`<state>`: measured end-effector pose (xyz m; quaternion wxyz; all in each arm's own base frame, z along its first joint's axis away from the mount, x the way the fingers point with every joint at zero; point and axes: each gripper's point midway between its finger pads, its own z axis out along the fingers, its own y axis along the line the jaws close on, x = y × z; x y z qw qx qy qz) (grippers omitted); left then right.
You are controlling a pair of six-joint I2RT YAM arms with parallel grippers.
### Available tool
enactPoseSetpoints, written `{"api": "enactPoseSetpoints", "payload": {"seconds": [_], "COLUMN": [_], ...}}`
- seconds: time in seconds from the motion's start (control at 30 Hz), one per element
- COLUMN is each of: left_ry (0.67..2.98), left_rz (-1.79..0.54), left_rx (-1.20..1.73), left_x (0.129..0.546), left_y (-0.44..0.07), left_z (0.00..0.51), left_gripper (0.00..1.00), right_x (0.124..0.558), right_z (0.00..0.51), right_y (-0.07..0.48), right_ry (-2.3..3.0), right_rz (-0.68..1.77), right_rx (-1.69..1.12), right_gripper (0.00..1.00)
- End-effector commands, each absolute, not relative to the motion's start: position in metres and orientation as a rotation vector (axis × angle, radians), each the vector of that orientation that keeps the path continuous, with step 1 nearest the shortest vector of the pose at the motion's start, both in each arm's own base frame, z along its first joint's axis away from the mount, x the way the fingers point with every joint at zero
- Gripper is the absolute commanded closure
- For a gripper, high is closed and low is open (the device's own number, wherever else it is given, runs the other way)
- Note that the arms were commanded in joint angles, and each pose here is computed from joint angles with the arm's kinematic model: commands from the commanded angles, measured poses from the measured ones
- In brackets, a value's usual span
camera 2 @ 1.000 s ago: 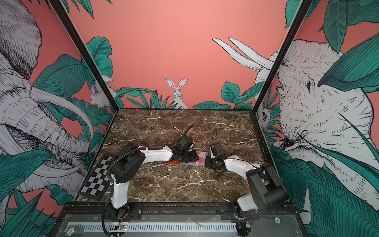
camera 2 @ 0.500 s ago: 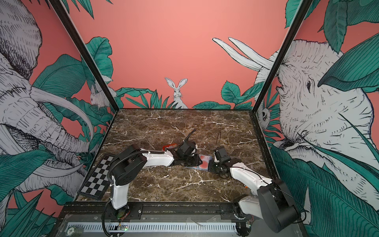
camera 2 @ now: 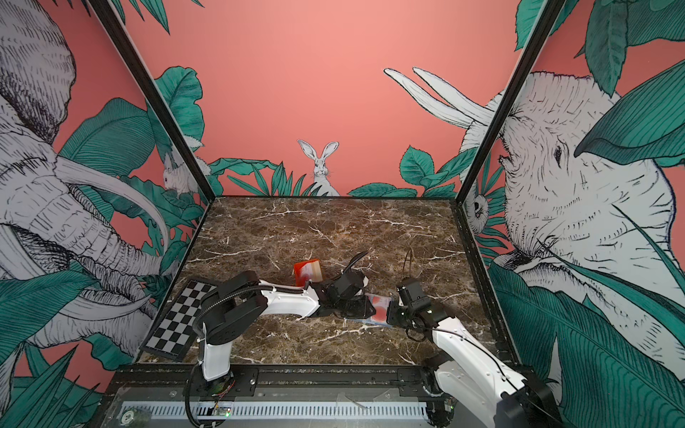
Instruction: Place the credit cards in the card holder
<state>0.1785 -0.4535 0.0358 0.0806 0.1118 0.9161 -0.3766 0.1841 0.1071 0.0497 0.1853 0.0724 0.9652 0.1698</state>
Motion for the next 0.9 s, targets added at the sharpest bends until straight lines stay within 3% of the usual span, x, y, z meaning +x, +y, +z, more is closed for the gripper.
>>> {"api": "enactPoseSetpoints", "payload": {"seconds": [0.0, 0.33, 0.63, 0.87], "left_ry": [2.679, 2.608, 2.647, 2.694], "left_rz": [-1.087, -1.050, -1.012, -1.031], "left_rx": [0.349, 0.346, 0.290, 0.344], "left_x": [0.184, 0.205, 0.211, 0.200], "left_y": [-0.442, -0.409, -0.372, -0.371], "left_z": [0.061, 0.101, 0.095, 0.087], "left_gripper": [0.76, 0.72, 0.70, 0.69], "right_x": [0.175, 0.182, 0.191, 0.194], "right_z": [0.052, 0.075, 0.069, 0.055], "right_y": [0.096, 0.097, 0.107, 0.111], "right_ry": [2.746, 2.684, 2.722, 2.763], "right_rz": [0.414, 0.428, 0.442, 0.436], "right_rx": [0.221, 0.183, 0.149, 0.159], "right_gripper": [0.79, 0.75, 0.77, 0.80]}}
